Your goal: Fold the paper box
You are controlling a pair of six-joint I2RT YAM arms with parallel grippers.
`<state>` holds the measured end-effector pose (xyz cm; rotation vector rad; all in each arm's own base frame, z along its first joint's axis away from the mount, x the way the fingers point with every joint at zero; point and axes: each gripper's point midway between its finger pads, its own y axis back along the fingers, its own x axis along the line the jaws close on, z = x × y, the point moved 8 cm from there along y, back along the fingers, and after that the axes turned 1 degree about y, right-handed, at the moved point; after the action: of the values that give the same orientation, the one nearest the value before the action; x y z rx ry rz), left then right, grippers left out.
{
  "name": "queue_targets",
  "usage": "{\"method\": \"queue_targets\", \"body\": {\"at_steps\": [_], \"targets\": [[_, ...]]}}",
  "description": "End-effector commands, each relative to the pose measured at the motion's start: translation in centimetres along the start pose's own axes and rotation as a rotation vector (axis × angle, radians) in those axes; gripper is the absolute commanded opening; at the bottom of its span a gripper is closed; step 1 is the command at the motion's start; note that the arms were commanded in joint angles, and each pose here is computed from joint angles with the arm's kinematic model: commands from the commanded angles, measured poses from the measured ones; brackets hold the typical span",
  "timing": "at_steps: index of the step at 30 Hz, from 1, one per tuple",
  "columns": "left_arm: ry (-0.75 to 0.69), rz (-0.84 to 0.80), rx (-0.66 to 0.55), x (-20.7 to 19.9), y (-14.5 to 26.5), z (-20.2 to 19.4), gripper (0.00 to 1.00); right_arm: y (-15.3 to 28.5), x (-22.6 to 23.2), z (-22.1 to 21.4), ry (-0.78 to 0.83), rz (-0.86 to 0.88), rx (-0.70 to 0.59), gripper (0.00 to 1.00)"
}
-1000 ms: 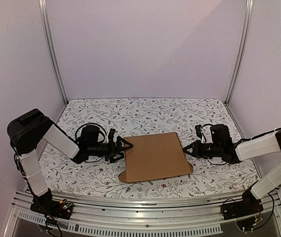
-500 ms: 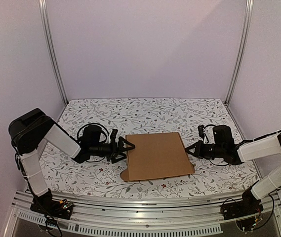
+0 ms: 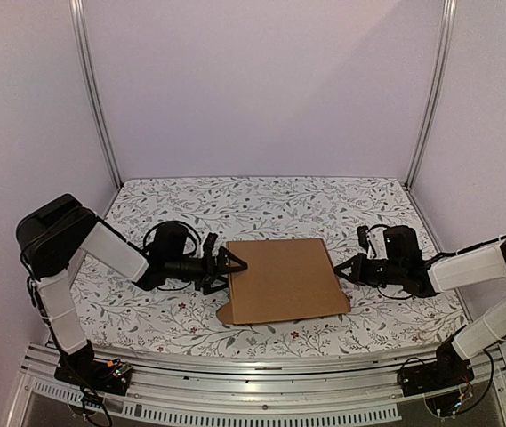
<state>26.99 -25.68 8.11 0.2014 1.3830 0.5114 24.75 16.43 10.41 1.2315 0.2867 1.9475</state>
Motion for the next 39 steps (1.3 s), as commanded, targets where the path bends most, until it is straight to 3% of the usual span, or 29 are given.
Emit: {"method": "queue_targets", "body": {"at_steps": [1, 9, 26, 32, 39], "targets": [[0.064, 0.02, 0.067, 1.1, -1.2, -1.4, 1.0, 0.9, -5.5, -6.2, -0.111, -0.285, 0.247, 0.0], [0.093, -0.053, 0.071, 1.2, -1.8, -1.6, 0.95, 0.9, -5.5, -6.2, -0.112, -0.285, 0.245, 0.0], [0.117, -0.122, 0.069, 0.7, -1.8, -1.5, 0.39, 1.1, -5.2, -6.0, -0.114, -0.278, 0.235, 0.0], [0.086, -0.156, 0.058, -0.9, -1.1, -1.0, 0.33, 1.8, -3.3, -4.2, -0.069, -0.225, 0.195, 0.33], [0.035, -0.2, 0.06, -3.2, 0.8, -0.2, 0.33, 5.3, 1.1, -0.2, 0.099, -0.168, 0.081, 0.43]]}}
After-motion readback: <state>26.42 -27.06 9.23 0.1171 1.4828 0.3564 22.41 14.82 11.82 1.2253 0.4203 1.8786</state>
